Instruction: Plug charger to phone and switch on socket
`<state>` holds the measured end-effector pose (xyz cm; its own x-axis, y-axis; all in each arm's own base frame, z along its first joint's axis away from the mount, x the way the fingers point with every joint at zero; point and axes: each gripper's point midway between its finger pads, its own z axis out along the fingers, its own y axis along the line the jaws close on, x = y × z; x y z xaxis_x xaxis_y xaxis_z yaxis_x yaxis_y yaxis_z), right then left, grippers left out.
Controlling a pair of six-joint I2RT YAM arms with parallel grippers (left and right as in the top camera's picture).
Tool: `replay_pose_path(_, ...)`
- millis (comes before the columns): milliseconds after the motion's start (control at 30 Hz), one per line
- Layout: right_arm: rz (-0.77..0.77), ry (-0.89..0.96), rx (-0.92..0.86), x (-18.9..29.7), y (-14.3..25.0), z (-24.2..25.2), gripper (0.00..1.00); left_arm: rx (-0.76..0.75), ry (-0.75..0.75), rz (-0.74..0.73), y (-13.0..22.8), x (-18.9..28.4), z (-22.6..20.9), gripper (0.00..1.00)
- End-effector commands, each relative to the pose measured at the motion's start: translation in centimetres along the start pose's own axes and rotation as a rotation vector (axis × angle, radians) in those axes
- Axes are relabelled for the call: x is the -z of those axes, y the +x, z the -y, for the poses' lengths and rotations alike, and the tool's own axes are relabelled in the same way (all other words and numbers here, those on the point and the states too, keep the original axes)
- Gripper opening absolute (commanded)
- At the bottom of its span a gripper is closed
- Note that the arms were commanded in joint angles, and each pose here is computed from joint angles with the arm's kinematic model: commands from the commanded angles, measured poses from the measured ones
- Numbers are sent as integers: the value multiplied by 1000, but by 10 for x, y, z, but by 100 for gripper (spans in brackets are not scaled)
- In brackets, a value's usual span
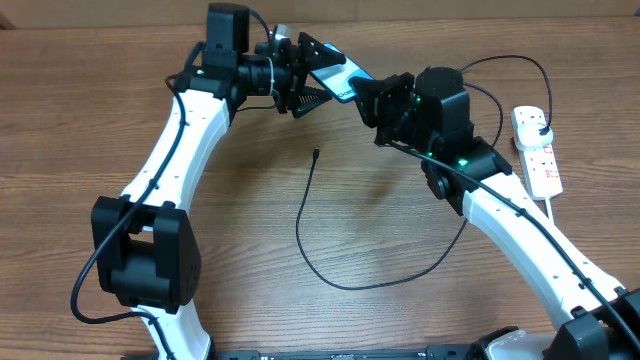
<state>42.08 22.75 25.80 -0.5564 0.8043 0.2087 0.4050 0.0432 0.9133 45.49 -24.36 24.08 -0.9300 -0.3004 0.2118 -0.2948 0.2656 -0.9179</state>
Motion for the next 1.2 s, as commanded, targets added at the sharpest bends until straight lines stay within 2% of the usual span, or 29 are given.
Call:
replay_pose_path(0, 18, -49, -20, 7, 1, -18, 4, 66, -22, 74, -8, -2, 2, 75)
replay_pose_path(100, 20, -34, -24, 7, 1, -14, 4, 124, -27, 98, -12, -1, 1, 64)
replay_pose_path(167, 20, -34, -24, 7, 0, -14, 4, 166, -29, 111, -14, -1, 0, 51)
replay_pose_path(300, 21, -32, -25, 7, 0, -14, 4, 235, -28, 126, -16, -1, -1, 34)
replay_pose_path(500, 17, -32, -25, 7, 1, -14, 4, 253, -28, 129, -17, -1, -1, 30)
replay_pose_path(567, 8, -31, -37, 7, 3, -13, 4, 277, -26, 129, -17, -1, -1, 24)
replay_pose_path(700, -3, -33, -72, 7, 5, -14, 4, 323, -21, 131, -17, -1, 0, 20)
replay_pose_path(1167, -84, -34, -157, 6, 24, -16, 4, 311, 4, 135, -18, -4, 8, 21)
